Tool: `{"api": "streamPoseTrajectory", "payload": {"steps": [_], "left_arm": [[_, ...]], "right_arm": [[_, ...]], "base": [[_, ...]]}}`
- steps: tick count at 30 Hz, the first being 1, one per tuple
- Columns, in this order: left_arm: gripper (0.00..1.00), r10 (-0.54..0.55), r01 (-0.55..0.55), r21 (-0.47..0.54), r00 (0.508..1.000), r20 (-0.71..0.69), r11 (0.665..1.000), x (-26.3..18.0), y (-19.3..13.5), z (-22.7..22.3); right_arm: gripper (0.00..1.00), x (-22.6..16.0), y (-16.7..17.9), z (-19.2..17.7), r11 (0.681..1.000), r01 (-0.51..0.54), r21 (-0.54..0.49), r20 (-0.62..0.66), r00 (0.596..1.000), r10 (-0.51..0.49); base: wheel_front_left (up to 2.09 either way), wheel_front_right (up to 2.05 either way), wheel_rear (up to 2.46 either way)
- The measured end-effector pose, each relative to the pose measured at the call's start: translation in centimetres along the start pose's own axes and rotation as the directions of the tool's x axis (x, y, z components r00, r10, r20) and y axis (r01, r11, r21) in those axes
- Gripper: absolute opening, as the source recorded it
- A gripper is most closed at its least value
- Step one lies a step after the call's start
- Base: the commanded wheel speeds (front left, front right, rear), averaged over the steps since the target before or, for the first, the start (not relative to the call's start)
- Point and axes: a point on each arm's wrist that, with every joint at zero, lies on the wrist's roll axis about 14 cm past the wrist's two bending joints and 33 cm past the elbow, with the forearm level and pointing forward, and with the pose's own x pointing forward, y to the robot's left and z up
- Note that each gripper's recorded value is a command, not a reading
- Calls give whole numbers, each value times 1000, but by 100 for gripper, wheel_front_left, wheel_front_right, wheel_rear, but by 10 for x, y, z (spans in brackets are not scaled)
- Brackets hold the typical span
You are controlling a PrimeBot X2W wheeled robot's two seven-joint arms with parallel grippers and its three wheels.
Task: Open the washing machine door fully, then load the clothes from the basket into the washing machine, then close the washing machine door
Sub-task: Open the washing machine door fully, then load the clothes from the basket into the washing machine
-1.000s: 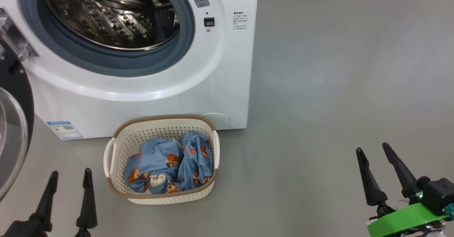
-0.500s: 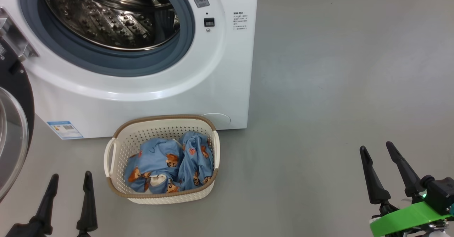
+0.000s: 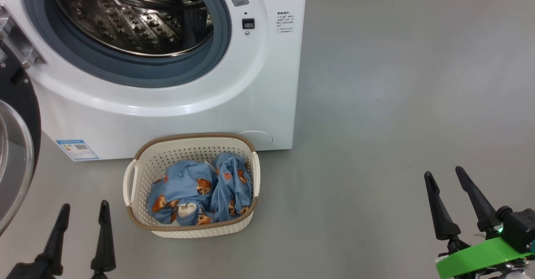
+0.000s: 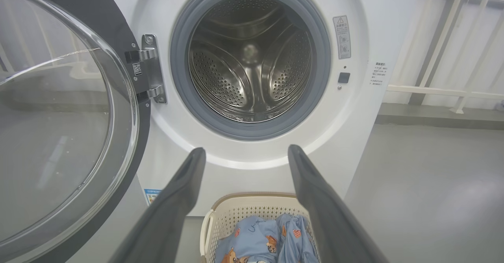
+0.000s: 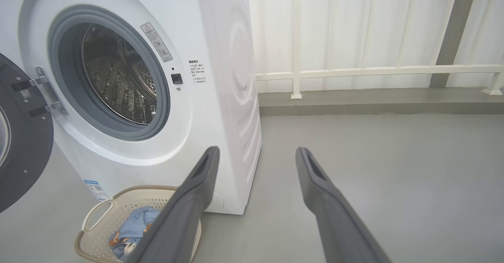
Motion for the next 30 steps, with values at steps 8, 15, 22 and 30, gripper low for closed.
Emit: {"api": "streamPoseTrajectory", "payload": {"steps": [8, 15, 22, 30], "left_arm": [[100, 0, 0, -1, 1000, -6, 1000, 0, 0, -2], [100, 0, 0, -9, 1000, -10, 1000, 1, 0, -4], [100, -4, 4, -6, 1000, -15, 1000, 3, -1, -5], [100, -12, 12, -10, 1000, -22, 1000, 6, -3, -8]], "right_arm": [[100, 1, 0, -2, 1000, 0, 1, -5, 1000, 0], [100, 1, 0, -3, 1000, 1, 2, -10, 1000, -1], [100, 2, -1, -6, 1000, 4, 4, -17, 1000, -4], [100, 2, -2, -9, 1000, 9, 5, -24, 1000, -8]], "base": [[0, 0, 0], [9, -34, 25], [38, -125, 86], [58, -151, 94]]}}
